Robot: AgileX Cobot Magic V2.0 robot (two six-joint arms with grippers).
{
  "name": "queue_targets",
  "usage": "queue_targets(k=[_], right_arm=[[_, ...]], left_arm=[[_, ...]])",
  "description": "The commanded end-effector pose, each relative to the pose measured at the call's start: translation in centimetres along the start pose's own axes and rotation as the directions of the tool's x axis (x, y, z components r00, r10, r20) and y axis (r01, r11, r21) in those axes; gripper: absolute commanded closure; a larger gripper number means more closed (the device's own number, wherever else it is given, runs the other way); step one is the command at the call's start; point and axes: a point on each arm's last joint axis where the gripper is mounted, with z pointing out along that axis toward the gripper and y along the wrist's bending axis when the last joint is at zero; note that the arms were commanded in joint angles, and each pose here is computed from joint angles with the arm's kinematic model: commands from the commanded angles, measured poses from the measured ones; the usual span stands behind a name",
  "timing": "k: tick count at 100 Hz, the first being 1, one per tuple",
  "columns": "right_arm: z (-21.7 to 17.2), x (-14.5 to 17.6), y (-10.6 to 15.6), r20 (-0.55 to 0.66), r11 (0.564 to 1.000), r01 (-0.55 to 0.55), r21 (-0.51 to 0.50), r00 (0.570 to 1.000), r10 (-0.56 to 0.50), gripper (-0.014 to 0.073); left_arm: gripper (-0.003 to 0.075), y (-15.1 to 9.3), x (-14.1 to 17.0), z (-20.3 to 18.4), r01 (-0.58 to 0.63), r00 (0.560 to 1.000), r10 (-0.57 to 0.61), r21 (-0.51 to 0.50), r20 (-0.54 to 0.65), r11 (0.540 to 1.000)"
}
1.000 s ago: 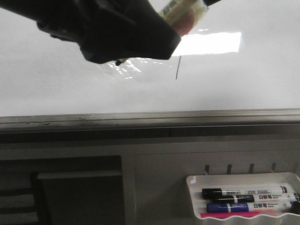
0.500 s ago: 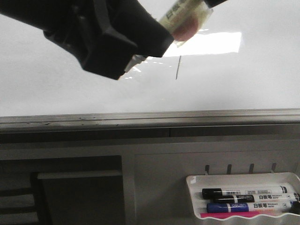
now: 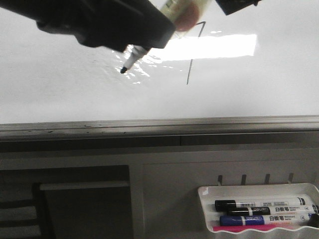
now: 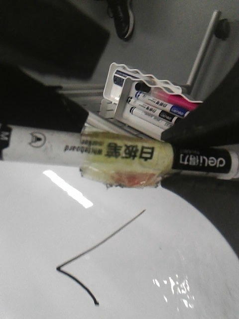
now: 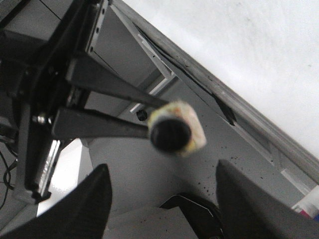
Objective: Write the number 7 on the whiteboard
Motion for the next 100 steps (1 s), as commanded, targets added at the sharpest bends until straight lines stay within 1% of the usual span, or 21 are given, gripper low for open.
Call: queue_targets(k=[1, 6, 13, 20, 23, 28, 32, 37, 48, 57, 73, 86, 100], right_arm=[[-2.2, -1.2, 1.2, 0.114, 1.000, 0.019, 0.020, 0.993, -0.021, 0.0155], [-2.9, -1.2, 1.3, 0.136, 0.998, 0.026, 0.055, 0.990, -0.033, 0.0156], [-3.9, -1.0, 1.3, 0.165, 0.994, 0.024, 0.107, 0.985, -0.041, 0.0156], [-4.7, -0.5, 1.5, 0.190, 0.989, 0.013, 0.146, 0.981, -0.041, 0.0156], [-4.9, -0.2, 1.5, 0.200, 0.987, 0.008, 0.160, 0.979, -0.040, 0.0156], [-5.1, 0.4, 1.6, 0.213, 0.983, -0.001, 0.182, 0.976, -0.038, 0.0156], [-5.1, 0.8, 1.8, 0.225, 0.981, -0.005, 0.195, 0.974, -0.039, 0.0156], [-5.3, 1.4, 2.0, 0.243, 0.976, -0.009, 0.215, 0.969, -0.044, 0.0156], [-5.3, 2.5, 2.2, 0.267, 0.969, -0.026, 0.248, 0.963, -0.042, 0.0156], [-5.2, 3.0, 2.2, 0.270, 0.967, -0.032, 0.254, 0.962, -0.039, 0.0156], [-5.1, 3.3, 2.1, 0.265, 0.967, -0.038, 0.252, 0.964, -0.031, 0.0156], [-5.1, 3.3, 2.1, 0.265, 0.967, -0.038, 0.252, 0.964, -0.031, 0.0156], [-5.1, 3.3, 2.1, 0.265, 0.967, -0.038, 0.254, 0.964, -0.032, 0.0156]], left_arm=[[0.0741, 1.7, -2.4, -1.9, 0.129, 0.982, -0.118, -0.066, 0.149, 0.990], [0.0741, 2.6, -2.4, -2.6, 0.204, 0.968, -0.187, -0.092, 0.168, 0.975], [0.0741, 3.9, -2.2, -3.5, 0.329, 0.932, -0.301, -0.126, 0.201, 0.936], [0.0741, 5.0, -1.9, -4.1, 0.464, 0.873, -0.421, -0.151, 0.246, 0.873], [0.0741, 5.6, -1.8, -4.3, 0.527, 0.836, -0.477, -0.160, 0.270, 0.835], [0.0741, 6.2, -1.4, -4.4, 0.595, 0.792, -0.535, -0.173, 0.295, 0.785], [0.0741, 6.6, -1.0, -4.3, 0.630, 0.766, -0.565, -0.186, 0.306, 0.754], [0.0741, 7.0, -0.6, -4.0, 0.653, 0.749, -0.582, -0.202, 0.316, 0.730], [0.0741, 7.7, 0.1, -2.8, 0.670, 0.738, -0.593, -0.241, 0.322, 0.702], [0.0741, 8.1, 0.7, -1.7, 0.667, 0.742, -0.588, -0.273, 0.322, 0.693], [0.0741, 8.7, 1.8, 0.8, 0.663, 0.749, -0.597, -0.316, 0.288, 0.679], [0.0741, 9.1, 2.6, 2.1, 0.694, 0.719, -0.628, -0.345, 0.297, 0.632], [0.0741, 9.3, 3.0, 2.6, 0.691, 0.722, -0.626, -0.362, 0.295, 0.626]])
